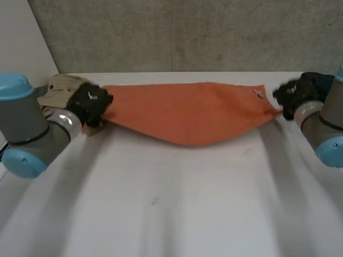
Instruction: Fold the laundry.
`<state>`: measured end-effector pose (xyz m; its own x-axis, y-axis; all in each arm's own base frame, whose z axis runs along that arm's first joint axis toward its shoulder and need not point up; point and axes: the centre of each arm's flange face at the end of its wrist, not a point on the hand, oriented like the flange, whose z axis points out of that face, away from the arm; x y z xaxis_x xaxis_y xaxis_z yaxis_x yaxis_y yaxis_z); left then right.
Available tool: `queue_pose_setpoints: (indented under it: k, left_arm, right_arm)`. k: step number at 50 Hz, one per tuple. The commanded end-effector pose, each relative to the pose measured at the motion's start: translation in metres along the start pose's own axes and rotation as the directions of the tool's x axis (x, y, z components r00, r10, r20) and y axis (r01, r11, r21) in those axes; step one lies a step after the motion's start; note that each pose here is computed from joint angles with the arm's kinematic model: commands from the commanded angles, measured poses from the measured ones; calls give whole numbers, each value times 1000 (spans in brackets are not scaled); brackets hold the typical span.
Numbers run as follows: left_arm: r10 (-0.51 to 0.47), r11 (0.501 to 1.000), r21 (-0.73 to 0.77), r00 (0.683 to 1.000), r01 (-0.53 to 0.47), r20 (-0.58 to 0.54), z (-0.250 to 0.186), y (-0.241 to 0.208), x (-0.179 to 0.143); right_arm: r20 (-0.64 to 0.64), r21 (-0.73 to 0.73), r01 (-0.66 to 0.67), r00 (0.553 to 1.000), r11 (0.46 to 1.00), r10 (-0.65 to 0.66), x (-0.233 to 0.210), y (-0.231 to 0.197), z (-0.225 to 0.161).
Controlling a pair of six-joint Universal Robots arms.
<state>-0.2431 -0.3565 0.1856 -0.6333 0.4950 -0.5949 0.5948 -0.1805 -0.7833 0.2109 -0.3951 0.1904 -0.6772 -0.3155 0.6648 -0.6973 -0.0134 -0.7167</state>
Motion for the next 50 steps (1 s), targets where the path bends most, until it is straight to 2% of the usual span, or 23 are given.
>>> queue_pose_setpoints:
  k: [1, 4, 5, 8, 9, 12, 15, 19, 21, 25, 33, 40, 50]
  left_arm:
    - [106, 965, -209, 966, -156, -234, -76, 2, 24]
    - [106, 933, -292, 936, -210, -335, -100, 5, 27]
    - [95, 911, -334, 913, -240, -397, -114, 6, 27]
    - [74, 884, -375, 874, -280, -480, -131, 6, 26]
    - [59, 872, -386, 848, -300, -527, -140, 5, 26]
    - [70, 873, -366, 824, -324, -563, -146, -2, 26]
    - [120, 897, -303, 837, -322, -534, -137, -14, 23]
    - [147, 926, -250, 883, -281, -446, -116, -28, 17]
    - [158, 943, -214, 910, -255, -384, -97, -36, 15]
    - [181, 960, -159, 943, -231, -279, -61, -43, 12]
    - [218, 967, -100, 964, -234, -150, 4, -42, 24]
    - [233, 965, -105, 969, -241, -84, 49, -29, 39]
    - [241, 963, -133, 970, -233, 45, 75, -30, 33]
  right_arm:
    - [408, -390, 357, 893, 849, -189, -8, 43, -97]
    - [419, -366, 403, 876, 839, -239, -3, 45, -110]
    - [411, -348, 428, 869, 834, -274, 2, 45, -115]
    - [392, -328, 452, 864, 829, -316, 13, 45, -121]
    - [387, -317, 461, 861, 829, -331, 19, 45, -125]
    - [376, -303, 450, 866, 840, -328, 26, 45, -127]
    - [372, -278, 429, 873, 860, -315, 28, 45, -125]
    - [354, -252, 384, 891, 888, -285, 24, 45, -107]
    - [306, -248, 336, 917, 909, -255, 22, 44, -91]
    - [207, -256, 256, 957, 932, -205, 24, 43, -67]
    - [24, -169, 171, 985, 971, -170, 23, 35, -26]
    - [-84, -121, 166, 981, 979, -177, 16, 31, 2]
    - [-176, -141, 162, 967, 977, -186, 6, 40, 33]
